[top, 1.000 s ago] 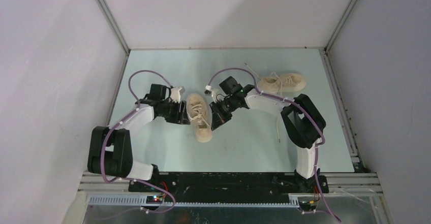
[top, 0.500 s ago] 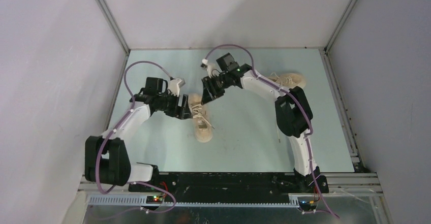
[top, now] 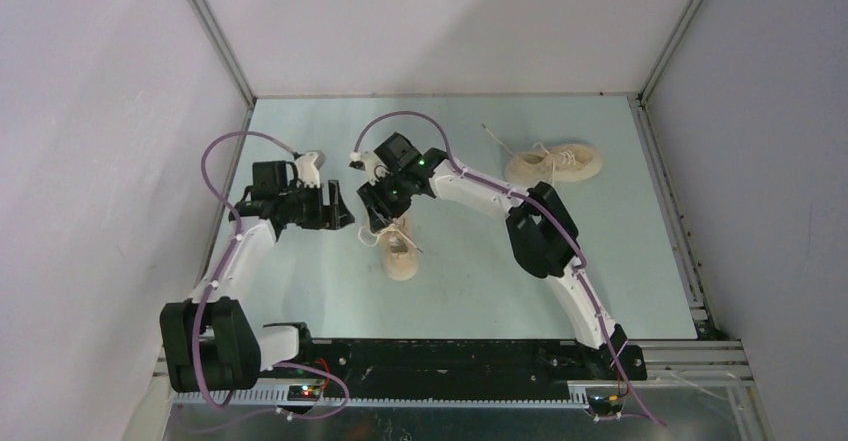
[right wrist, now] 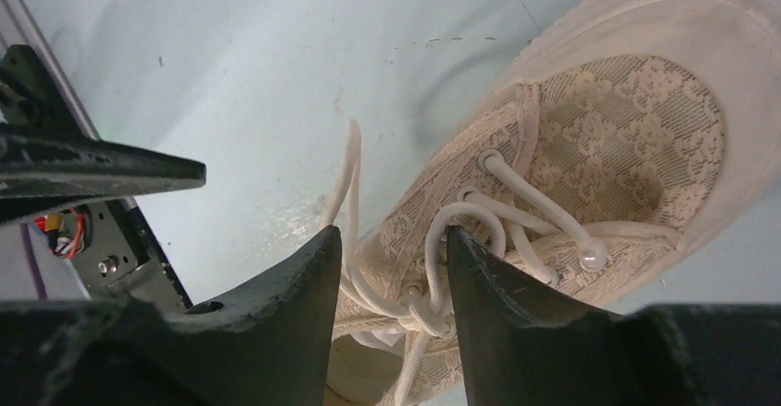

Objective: Tie the shoes
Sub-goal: Adjust the shoe at the center of the board.

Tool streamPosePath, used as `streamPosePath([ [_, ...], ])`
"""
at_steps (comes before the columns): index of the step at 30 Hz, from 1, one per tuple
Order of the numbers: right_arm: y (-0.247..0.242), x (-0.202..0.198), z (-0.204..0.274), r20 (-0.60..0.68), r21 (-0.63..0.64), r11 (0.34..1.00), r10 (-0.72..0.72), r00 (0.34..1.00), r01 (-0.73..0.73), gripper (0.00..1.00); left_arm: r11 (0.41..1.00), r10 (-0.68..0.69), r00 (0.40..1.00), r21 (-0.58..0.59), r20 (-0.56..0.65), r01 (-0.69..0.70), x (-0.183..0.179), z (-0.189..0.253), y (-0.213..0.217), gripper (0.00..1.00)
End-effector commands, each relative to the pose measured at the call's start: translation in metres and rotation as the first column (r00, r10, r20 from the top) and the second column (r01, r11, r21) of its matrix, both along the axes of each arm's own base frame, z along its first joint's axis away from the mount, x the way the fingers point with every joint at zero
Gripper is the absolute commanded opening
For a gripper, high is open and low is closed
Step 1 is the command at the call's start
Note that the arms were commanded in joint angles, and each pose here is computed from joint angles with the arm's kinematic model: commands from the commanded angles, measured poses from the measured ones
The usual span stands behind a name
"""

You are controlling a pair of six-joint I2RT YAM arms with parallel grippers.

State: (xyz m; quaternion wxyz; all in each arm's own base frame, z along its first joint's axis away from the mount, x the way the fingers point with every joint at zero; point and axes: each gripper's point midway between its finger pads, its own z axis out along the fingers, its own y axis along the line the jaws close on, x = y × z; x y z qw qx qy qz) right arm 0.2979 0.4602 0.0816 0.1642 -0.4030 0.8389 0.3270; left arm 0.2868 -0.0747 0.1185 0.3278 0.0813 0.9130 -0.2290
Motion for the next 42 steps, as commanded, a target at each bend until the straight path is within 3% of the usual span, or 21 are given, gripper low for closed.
streamPosePath([
  [1, 0.001, 0.02, 0.008, 0.096, -0.019, 1.0, -0.019, 0.995, 0.021, 0.49, 0.997, 0.069, 0.996, -0.022, 0.056, -0.068, 0.008, 0.011, 0.008, 0.79],
  [3, 0.001, 0.016, 0.006, 0.107, -0.034, 0.999, -0.004, 0.994, 0.007, 0.47, 0.997, 0.075, 0.996, -0.021, 0.057, -0.074, 0.007, 0.009, 0.009, 0.79],
  [8, -0.005, 0.021, 0.017, 0.171, -0.063, 0.997, -0.031, 0.985, 0.042, 0.15, 0.997, 0.045, 0.998, -0.057, 0.043, -0.043, 0.008, 0.003, 0.001, 0.75],
  [10, -0.008, 0.022, 0.027, 0.183, -0.049, 0.997, -0.046, 0.982, 0.056, 0.12, 0.997, 0.019, 0.999, -0.076, 0.034, -0.016, 0.011, 0.001, -0.005, 0.73],
  [17, -0.022, 0.025, 0.054, 0.122, 0.024, 0.992, -0.129, 0.984, 0.127, 0.12, 0.986, -0.115, 0.993, -0.121, -0.003, 0.114, 0.029, -0.002, -0.043, 0.61],
  [21, -0.033, 0.018, 0.05, 0.053, 0.041, 0.987, -0.159, 0.986, 0.157, 0.13, 0.971, -0.152, 0.987, -0.197, -0.059, 0.138, 0.037, -0.008, -0.059, 0.3],
  [23, -0.037, 0.013, 0.048, 0.016, 0.051, 0.985, -0.165, 0.986, 0.164, 0.14, 0.966, -0.172, 0.983, -0.208, -0.072, 0.153, 0.04, -0.01, -0.066, 0.26],
  [31, -0.042, -0.009, 0.033, -0.085, 0.057, 0.986, -0.152, 0.985, 0.157, 0.16, 0.942, -0.289, 0.95, -0.213, -0.121, 0.26, 0.026, -0.02, -0.092, 0.27],
  [37, -0.054, -0.014, 0.028, -0.072, 0.056, 0.985, -0.16, 0.984, 0.164, 0.17, 0.924, -0.361, 0.923, -0.183, -0.134, 0.335, 0.01, -0.03, -0.104, 0.33],
  [42, -0.075, -0.016, 0.029, -0.043, 0.063, 0.984, -0.166, 0.985, 0.169, 0.28, 0.887, -0.456, 0.884, -0.142, -0.105, 0.44, -0.002, -0.029, -0.127, 0.36],
])
